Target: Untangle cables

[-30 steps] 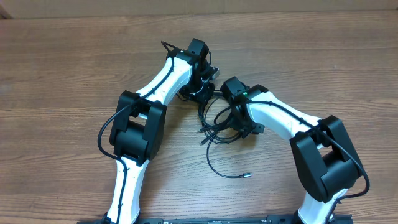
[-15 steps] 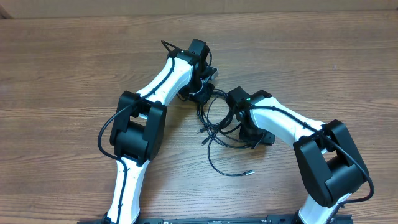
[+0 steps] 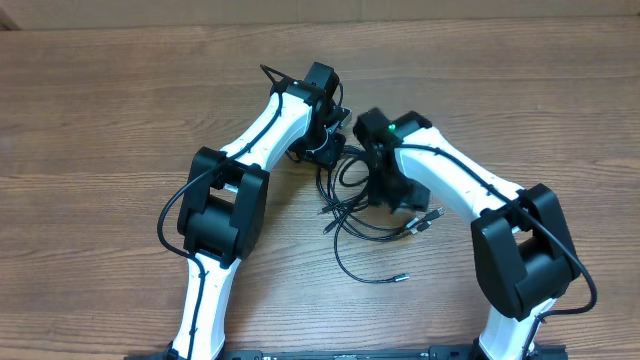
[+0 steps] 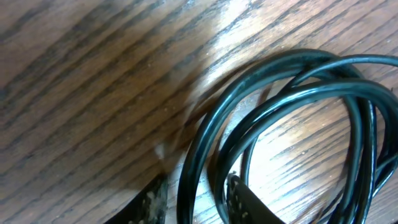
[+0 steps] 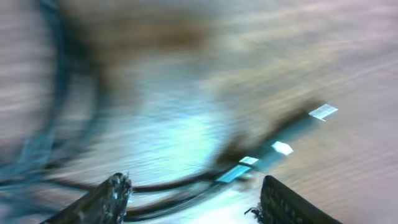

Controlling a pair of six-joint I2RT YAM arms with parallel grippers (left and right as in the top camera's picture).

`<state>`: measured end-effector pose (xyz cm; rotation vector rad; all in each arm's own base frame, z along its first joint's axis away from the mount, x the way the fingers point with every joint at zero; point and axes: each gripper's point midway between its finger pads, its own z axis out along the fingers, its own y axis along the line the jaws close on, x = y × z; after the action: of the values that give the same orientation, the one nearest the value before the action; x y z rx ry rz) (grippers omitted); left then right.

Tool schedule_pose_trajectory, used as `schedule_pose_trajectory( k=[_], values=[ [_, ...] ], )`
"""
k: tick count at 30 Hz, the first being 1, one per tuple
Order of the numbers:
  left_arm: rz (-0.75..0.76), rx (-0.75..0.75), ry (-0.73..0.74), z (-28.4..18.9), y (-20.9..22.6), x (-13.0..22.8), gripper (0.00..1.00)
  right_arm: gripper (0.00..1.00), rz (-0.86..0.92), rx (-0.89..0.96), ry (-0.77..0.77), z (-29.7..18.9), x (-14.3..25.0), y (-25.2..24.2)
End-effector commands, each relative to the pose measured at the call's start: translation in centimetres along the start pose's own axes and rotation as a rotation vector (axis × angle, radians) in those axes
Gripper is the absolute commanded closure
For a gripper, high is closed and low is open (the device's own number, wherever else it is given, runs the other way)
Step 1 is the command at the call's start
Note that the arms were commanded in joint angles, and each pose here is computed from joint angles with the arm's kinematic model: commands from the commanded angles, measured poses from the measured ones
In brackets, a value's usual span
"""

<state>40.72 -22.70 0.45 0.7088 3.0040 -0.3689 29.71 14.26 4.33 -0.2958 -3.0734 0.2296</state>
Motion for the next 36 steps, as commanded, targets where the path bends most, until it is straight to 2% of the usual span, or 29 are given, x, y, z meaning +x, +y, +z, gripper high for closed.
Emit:
schedule_pose_trajectory(
  k=[1,5,10,13,18,20,25,28,29,33,36],
  values=[
    [0.009,-0.049,0.045,0.5,1.7,0.8,0.66,0.32,-0.027,-0.132,0.045,-0.7,-0.1,1.6],
    [0.061,0.022,0.048,-1.0,0.4,0.7,0.67,0.28,0.017,-0.152,0.054,-0.4,-1.0,0.7],
    [0.341,0.433,0.017,-3.3,-6.4,2.0,0.64,0.25,0.021,-0.248,0.083,-0.5,-2.0,0.4],
    [0.385,0.508,0.002,-3.9,-7.6,2.3,0.59,0.25,0.020,-0.359,0.095,-0.9,-2.9,1.0],
    [0.429,0.520,0.018,-4.0,-7.8,3.0,0.57,0.25,0.040,-0.443,0.094,-1.2,-3.8,1.3],
    [0.425,0.504,0.015,-3.8,-7.6,2.8,0.51,0.25,0.045,-0.442,0.092,-1.2,-4.0,1.1],
    [0.217,0.234,0.037,-2.1,-3.3,1.2,0.50,0.25,0.040,-0.438,0.096,-1.1,-3.9,0.9],
    [0.174,0.129,0.049,-1.8,-1.5,1.1,0.50,0.25,0.042,-0.437,0.100,-1.0,-3.8,0.8],
    [0.175,0.118,0.051,-1.8,-1.3,1.1,0.49,0.26,0.043,-0.436,0.103,-0.9,-3.7,0.8],
    [0.177,0.120,0.045,-1.7,-1.4,0.9,0.50,0.40,0.040,-0.465,0.148,-0.6,-2.5,1.5],
    [0.173,0.120,0.039,-1.5,-1.4,0.8,0.50,0.44,0.079,-0.465,0.192,0.0,-1.3,2.0]
  ],
)
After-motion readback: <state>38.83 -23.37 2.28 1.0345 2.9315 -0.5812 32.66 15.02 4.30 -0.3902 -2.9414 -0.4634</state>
